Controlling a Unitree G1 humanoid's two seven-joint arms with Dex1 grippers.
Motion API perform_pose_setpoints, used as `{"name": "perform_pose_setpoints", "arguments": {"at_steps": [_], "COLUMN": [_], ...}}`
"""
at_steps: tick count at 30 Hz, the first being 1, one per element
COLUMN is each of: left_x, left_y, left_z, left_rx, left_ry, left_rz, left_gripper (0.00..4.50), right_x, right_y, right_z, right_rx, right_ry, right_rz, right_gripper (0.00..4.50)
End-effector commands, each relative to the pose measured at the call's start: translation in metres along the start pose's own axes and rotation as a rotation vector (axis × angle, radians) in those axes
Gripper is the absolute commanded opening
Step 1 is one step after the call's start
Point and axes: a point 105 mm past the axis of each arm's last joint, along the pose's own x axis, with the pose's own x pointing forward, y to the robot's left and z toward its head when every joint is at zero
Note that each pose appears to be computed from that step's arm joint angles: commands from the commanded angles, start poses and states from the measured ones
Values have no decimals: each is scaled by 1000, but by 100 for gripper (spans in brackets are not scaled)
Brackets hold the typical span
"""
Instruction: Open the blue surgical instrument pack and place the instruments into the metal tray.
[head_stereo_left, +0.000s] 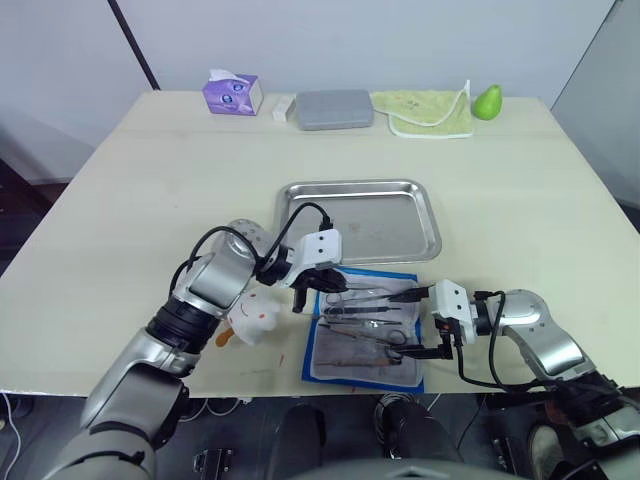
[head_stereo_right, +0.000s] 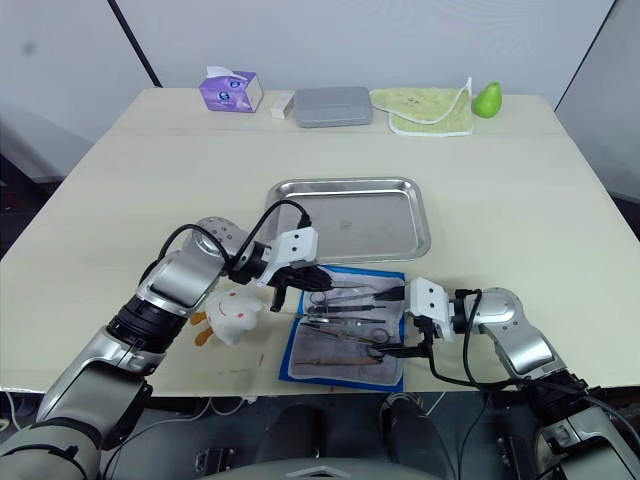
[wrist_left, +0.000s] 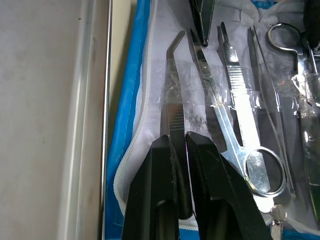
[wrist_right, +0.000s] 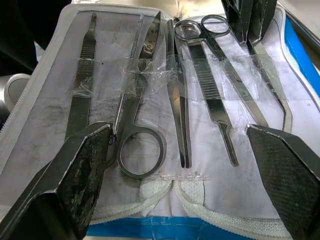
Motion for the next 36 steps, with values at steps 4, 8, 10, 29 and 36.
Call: {"name": "perform_pose_setpoints", "arguments": {"at_steps": [4, 8, 10, 29, 36], "left_x": [-5, -1, 1, -23, -36], "left_y": [6, 6, 5, 17, 17], "left_z": [23, 25, 26, 28, 18], "left_rx": [75, 76, 79, 77, 51], "left_ry": [-33, -37, -40, -10, 14], "left_rz": [37, 33, 29, 56, 66], "left_gripper": [8, 8, 8, 8, 8], "right_x": [8, 10, 10, 11, 12], "right_y": [25, 26, 26, 26, 26], "right_z": [-59, -58, -57, -61, -62], "right_rx": [144, 147, 149, 163, 164], "right_ry": [226, 216, 213, 238, 239], "right_rz": [42, 41, 41, 49, 53], "right_gripper": [450, 450, 450, 450, 450]}}
